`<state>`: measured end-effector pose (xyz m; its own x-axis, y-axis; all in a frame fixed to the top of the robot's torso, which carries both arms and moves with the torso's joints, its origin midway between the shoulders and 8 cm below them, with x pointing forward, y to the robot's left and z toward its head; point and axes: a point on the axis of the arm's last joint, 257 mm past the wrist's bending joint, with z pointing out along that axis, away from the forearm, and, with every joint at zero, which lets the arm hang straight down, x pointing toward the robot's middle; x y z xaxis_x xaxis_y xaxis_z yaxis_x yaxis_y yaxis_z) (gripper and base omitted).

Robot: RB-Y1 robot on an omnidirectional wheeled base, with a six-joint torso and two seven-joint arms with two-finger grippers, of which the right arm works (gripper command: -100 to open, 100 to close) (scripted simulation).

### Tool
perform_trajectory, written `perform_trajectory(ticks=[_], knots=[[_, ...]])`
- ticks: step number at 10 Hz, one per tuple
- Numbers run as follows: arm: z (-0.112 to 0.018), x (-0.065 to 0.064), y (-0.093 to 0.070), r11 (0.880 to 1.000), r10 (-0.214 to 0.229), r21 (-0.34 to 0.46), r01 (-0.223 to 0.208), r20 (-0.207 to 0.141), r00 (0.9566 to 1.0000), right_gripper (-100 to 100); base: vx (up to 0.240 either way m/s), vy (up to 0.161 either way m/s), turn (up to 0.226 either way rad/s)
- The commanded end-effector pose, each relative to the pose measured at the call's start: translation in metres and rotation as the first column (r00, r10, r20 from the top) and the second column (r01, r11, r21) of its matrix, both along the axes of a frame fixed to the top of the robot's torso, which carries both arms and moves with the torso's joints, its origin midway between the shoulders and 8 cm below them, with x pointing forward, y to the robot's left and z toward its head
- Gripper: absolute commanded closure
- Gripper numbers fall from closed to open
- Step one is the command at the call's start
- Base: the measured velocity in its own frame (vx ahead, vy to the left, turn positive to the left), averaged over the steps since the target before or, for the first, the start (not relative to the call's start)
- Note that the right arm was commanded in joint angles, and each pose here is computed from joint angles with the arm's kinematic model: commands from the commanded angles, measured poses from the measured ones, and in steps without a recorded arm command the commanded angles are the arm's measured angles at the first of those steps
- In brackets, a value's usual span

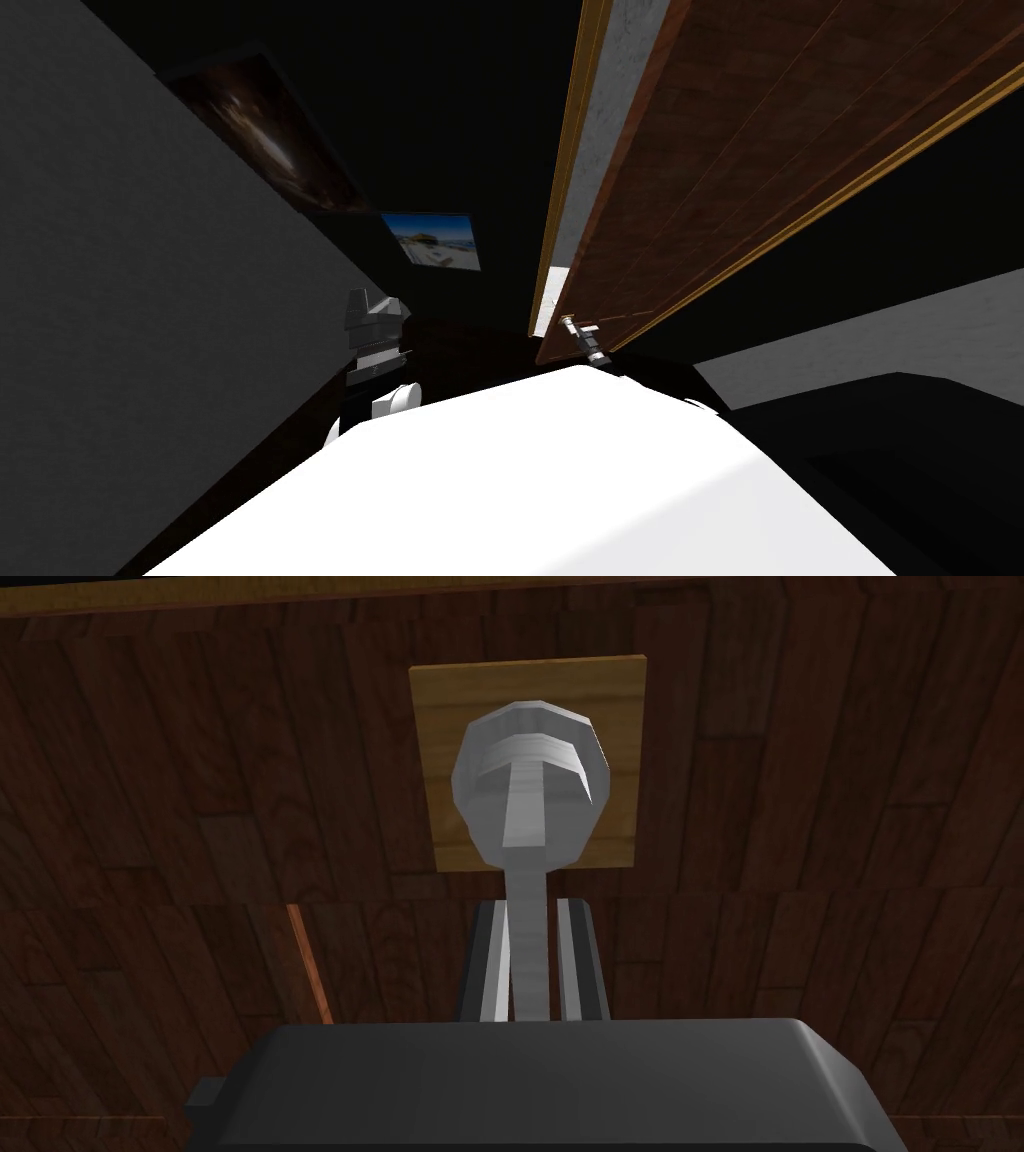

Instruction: Pull the door open

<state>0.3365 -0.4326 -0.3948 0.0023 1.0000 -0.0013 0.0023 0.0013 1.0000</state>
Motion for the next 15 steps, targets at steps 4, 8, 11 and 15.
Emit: perform_trajectory(ticks=[4, 8, 11, 15], knots=[[0.000, -0.021, -0.001, 1.000, 0.025, 0.003, -0.025, -0.001, 0.9997, 100, -0.173, -0.058, 0.153], [0.001, -0.046, -0.005, 0.999, 0.049, 0.001, -0.049, 0.002, 0.9988, 100, -0.240, -0.083, 0.190], [0.000, -0.050, -0.004, 0.998, 0.056, 0.004, -0.056, -0.003, 0.9984, 100, -0.162, -0.054, 0.104], [-0.004, -0.025, 0.018, 0.997, 0.076, 0.012, -0.076, -0.005, 0.9971, 100, -0.223, -0.049, 0.078]])
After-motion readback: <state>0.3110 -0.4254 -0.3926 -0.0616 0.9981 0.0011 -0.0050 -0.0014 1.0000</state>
